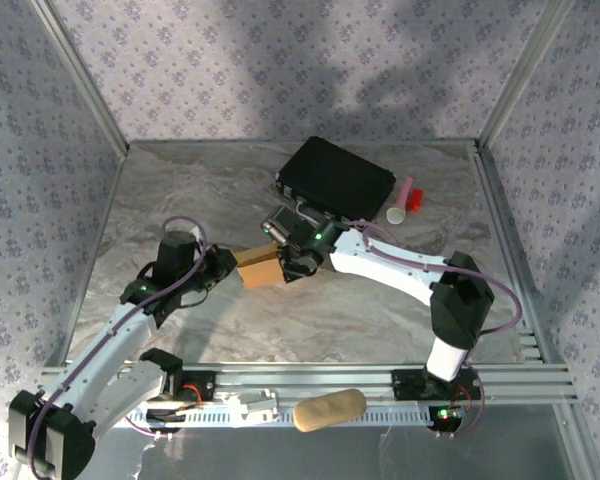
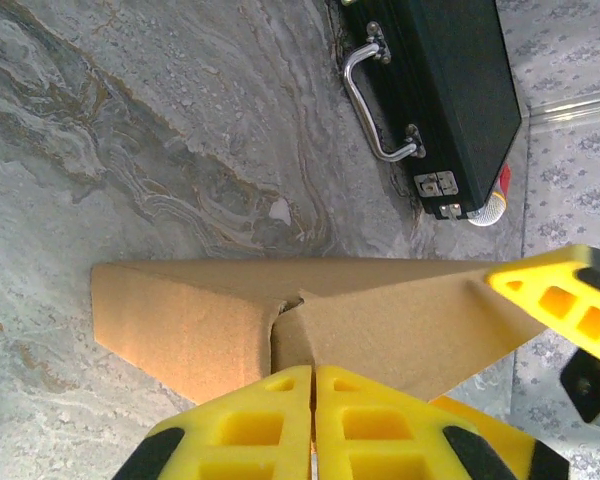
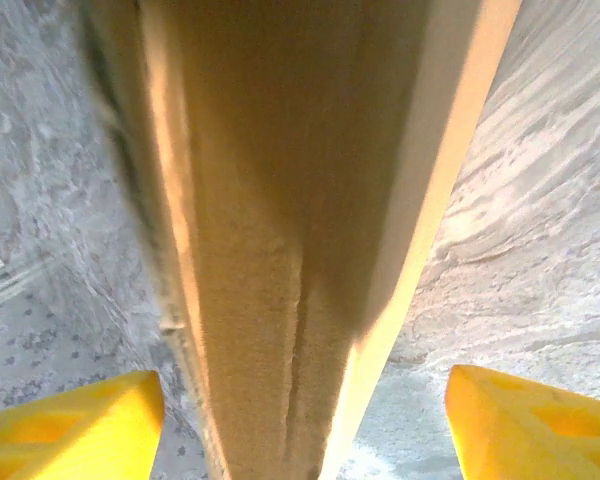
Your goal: Fold the paper box
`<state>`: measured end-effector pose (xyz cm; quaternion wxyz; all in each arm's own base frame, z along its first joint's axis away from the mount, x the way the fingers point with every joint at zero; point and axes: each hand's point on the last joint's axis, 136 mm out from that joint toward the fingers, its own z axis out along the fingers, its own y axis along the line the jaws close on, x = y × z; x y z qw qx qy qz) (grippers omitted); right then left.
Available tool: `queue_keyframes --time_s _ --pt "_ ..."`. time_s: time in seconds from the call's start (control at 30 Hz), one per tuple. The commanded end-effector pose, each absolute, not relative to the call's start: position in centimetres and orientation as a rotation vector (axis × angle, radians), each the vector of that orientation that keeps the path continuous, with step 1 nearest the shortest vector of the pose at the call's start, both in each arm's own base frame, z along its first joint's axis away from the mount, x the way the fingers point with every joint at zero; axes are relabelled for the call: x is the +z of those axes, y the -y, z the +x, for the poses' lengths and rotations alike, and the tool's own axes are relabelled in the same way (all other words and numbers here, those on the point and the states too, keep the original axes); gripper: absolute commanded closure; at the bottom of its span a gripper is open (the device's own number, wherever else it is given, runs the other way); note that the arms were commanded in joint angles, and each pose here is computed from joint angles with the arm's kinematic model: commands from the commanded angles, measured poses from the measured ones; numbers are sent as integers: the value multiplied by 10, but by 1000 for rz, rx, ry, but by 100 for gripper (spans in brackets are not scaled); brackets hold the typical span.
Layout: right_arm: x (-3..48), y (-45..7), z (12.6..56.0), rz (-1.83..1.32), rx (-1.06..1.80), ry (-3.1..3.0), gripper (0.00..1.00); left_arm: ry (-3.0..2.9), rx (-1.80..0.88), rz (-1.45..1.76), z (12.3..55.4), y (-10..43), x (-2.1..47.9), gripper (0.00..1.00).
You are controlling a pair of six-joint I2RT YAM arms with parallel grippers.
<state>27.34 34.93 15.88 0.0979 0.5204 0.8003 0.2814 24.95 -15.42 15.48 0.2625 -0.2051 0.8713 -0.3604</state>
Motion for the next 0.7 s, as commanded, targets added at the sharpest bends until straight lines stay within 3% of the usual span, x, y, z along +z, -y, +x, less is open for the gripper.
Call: queue_keyframes --time_s 0.0,0.23,0.5,0.67 --pt "182 -318 274 1461 817 -2324 20 -2537 -804 -616 226 138 109 92" --pt "208 -273 294 1090 915 -2342 12 -2531 -803 -608 229 139 113 93" --pt "178 -238 296 928 1118 -2301 17 -2530 -805 -604 230 140 114 93" --pt "179 -245 302 886 1197 -2295 21 -2537 -805 -601 230 141 114 93"
